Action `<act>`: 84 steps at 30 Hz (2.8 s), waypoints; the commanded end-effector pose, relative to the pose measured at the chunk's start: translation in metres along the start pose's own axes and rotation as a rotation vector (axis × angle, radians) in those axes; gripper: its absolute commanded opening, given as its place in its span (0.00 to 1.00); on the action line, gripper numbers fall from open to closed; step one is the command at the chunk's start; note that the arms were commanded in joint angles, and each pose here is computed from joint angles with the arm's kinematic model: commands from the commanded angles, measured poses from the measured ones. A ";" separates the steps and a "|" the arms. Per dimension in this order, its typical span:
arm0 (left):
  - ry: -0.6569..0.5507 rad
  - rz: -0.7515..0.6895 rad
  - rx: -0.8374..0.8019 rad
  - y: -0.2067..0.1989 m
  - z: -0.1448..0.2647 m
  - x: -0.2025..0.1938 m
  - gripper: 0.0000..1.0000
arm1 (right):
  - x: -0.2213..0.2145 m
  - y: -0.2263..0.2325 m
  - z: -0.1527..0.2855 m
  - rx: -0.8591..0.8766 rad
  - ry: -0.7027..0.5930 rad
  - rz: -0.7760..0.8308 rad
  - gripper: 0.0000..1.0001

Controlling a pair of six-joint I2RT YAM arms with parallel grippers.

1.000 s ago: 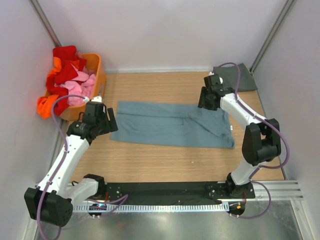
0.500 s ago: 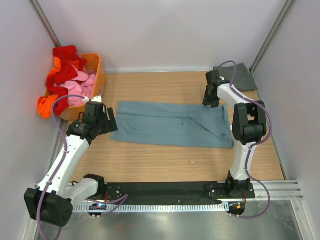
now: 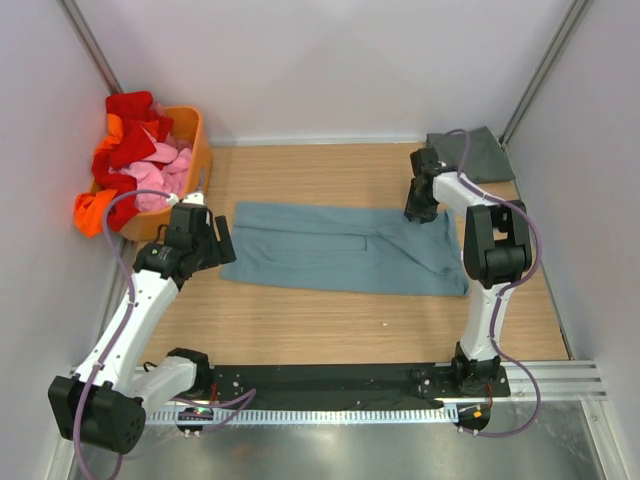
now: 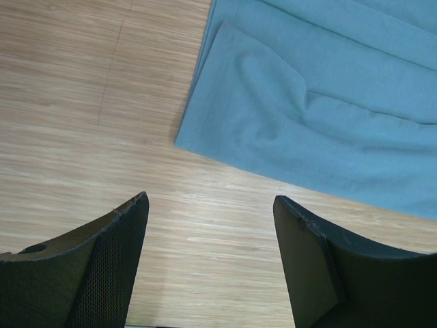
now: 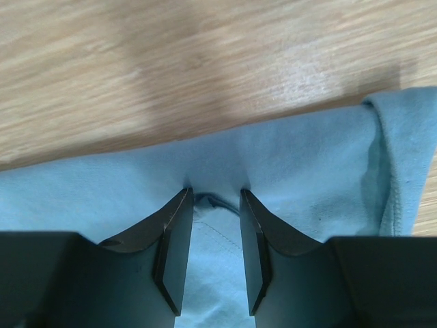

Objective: Fold and stack the t-shirts
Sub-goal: Fold the tshirt

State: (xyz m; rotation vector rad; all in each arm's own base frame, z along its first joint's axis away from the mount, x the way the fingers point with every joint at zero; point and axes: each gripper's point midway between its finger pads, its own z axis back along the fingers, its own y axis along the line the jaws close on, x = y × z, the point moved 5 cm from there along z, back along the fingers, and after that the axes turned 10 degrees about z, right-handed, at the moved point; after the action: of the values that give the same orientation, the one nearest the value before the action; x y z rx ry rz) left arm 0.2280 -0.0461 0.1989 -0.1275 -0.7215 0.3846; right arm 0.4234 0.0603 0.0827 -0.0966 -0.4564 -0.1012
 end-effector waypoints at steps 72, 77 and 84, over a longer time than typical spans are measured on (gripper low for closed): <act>-0.004 0.010 -0.053 -0.066 -0.031 0.036 0.75 | -0.125 0.022 0.179 0.055 -0.227 0.064 0.72; 0.088 -0.063 -0.009 -0.108 -0.093 0.042 0.75 | -0.141 0.002 0.140 0.117 -0.123 -0.076 0.72; 0.178 -0.085 0.025 -0.147 -0.176 0.047 0.74 | -0.156 -0.010 0.102 0.110 -0.028 -0.123 0.76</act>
State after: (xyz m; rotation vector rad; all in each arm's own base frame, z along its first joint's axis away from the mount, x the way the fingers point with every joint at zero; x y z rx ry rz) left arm 0.4024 -0.1517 0.1383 -0.0983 -0.5484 0.2930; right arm 0.2180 0.0641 0.1038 -0.0295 -0.4464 -0.1939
